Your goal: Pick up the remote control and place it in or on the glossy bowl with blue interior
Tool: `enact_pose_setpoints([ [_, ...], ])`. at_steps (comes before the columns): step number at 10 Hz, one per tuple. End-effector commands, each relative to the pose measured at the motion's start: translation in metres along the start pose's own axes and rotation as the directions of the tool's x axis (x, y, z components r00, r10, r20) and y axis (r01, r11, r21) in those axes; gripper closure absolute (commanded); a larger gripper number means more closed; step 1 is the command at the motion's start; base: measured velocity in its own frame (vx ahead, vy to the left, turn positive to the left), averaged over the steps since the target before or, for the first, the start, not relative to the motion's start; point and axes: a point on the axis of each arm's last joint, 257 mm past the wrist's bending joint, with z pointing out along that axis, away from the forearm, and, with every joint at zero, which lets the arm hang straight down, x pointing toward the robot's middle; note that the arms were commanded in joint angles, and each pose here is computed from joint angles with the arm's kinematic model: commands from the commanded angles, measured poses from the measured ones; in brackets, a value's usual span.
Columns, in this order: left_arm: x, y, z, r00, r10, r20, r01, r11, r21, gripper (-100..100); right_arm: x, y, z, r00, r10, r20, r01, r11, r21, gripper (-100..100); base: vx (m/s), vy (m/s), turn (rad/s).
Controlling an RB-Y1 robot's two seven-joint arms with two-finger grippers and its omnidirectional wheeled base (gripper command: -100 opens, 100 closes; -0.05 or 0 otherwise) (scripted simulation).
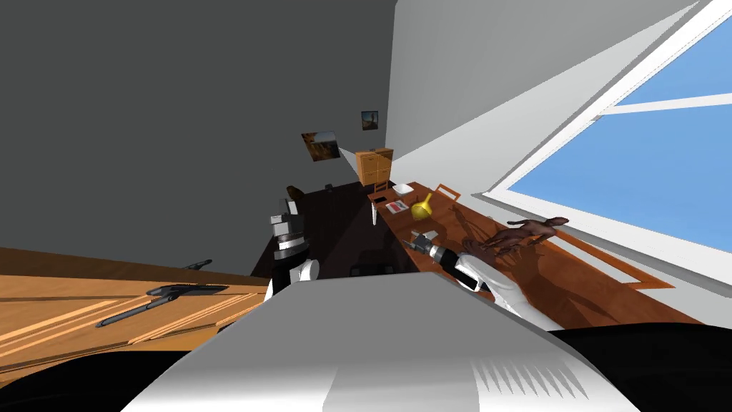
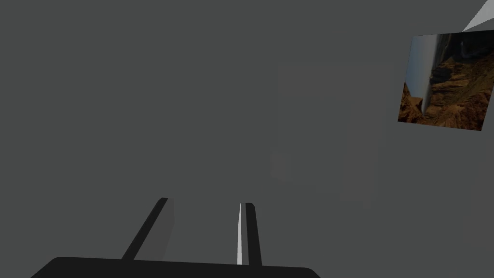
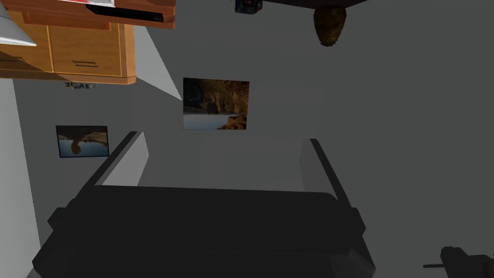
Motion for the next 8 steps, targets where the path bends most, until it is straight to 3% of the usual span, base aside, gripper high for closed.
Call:
enact_pose_setpoints([
  [1,0.000,0.000,0.000,1.000,0.000,0.000,0.000,1.000,0.000,0,0.034,-0.006,-0.012,0.992,-0.080,-0.093,0.079,0.997,-0.016,-100,0.040,-0.021,0.171],
  [2,0.000,0.000,0.000,1.000,0.000,0.000,0.000,1.000,0.000,0,0.035,-0.005,-0.012,0.991,-0.094,-0.099,0.093,0.995,-0.019,-100,0.033,-0.018,0.110],
  [3,0.000,0.000,0.000,1.000,0.000,0.000,0.000,1.000,0.000,0,0.063,-0.010,-0.025,0.971,-0.161,-0.174,0.155,0.987,-0.045,-100,0.037,-0.013,0.203],
  [4,0.000,0.000,0.000,1.000,0.000,0.000,0.000,1.000,0.000,0,0.065,-0.010,-0.025,0.969,-0.171,-0.179,0.165,0.985,-0.048,-100,0.033,-0.019,0.099],
  [5,0.000,0.000,0.000,1.000,0.000,0.000,0.000,1.000,0.000,0,0.091,-0.016,-0.040,0.940,-0.234,-0.248,0.220,0.972,-0.081,-100,0.042,-0.019,0.210],
  [6,0.000,0.000,0.000,1.000,0.000,0.000,0.000,1.000,0.000,0,0.093,-0.016,-0.040,0.936,-0.246,-0.252,0.232,0.969,-0.086,-100,0.039,-0.019,0.107],
  [7,0.000,0.000,0.000,1.000,0.000,0.000,0.000,1.000,0.000,0,0.117,-0.022,-0.057,0.899,-0.306,-0.314,0.280,0.952,-0.124,-100,0.042,-0.013,0.168],
  [8,0.000,0.000,0.000,1.000,0.000,0.000,0.000,1.000,0.000,0,0.119,-0.022,-0.057,0.893,-0.318,-0.318,0.291,0.948,-0.131,-100,0.038,-0.017,0.104],
])
